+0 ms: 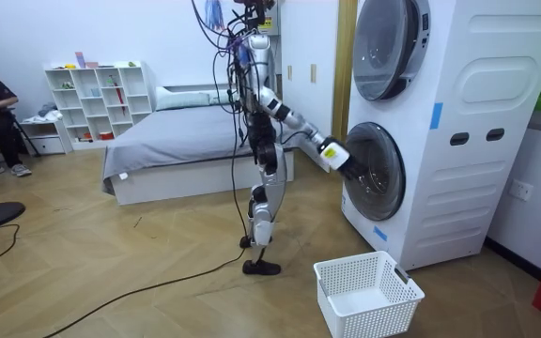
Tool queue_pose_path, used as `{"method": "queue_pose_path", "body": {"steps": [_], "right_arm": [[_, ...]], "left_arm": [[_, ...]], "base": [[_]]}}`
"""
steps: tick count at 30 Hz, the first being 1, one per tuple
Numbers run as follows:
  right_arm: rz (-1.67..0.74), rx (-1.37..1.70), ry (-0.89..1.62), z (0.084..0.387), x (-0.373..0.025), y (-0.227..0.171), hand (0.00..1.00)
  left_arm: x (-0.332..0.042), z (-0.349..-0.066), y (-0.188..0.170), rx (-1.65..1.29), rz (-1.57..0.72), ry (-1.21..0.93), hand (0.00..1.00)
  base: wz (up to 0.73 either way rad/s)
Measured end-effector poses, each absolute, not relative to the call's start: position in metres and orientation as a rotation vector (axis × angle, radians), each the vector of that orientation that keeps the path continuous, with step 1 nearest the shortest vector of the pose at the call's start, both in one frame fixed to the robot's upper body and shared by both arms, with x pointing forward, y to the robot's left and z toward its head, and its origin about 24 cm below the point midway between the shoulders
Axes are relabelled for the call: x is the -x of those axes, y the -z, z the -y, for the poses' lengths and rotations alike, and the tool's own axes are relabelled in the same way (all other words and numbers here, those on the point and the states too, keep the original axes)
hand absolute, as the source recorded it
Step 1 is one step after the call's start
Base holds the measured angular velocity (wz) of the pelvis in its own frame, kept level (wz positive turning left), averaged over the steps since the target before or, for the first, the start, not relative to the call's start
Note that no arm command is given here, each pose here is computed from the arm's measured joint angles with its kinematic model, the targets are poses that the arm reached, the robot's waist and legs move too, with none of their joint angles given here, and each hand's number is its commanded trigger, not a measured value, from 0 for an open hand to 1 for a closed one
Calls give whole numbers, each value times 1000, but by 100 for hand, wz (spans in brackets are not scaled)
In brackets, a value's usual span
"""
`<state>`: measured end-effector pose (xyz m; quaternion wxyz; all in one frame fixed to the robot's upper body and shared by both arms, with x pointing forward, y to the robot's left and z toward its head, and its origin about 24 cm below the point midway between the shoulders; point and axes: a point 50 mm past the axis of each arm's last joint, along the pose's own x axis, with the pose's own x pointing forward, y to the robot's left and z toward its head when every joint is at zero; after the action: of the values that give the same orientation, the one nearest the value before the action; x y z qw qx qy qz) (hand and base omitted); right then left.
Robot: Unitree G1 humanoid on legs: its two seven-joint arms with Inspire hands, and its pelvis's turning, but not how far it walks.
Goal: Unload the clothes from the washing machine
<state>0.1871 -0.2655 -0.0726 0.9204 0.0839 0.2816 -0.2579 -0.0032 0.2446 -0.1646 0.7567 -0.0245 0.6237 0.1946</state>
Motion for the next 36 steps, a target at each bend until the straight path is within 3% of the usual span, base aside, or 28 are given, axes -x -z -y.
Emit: {"method": "queue_pose_path", "body": {"steps": [15, 25, 36], "right_arm": [[-39, 3, 425, 260, -258, -49, 0], [24, 26, 413, 259, -268, -64, 0], [160, 86, 418, 264, -293, -108, 0]], "left_arm": [[5, -250, 162, -69, -1365, -351, 0], [4, -250, 162, -104, -1376, -311, 0], [1, -254, 161, -121, -1396, -291, 0]], "base": [[2], [2], [5]]}}
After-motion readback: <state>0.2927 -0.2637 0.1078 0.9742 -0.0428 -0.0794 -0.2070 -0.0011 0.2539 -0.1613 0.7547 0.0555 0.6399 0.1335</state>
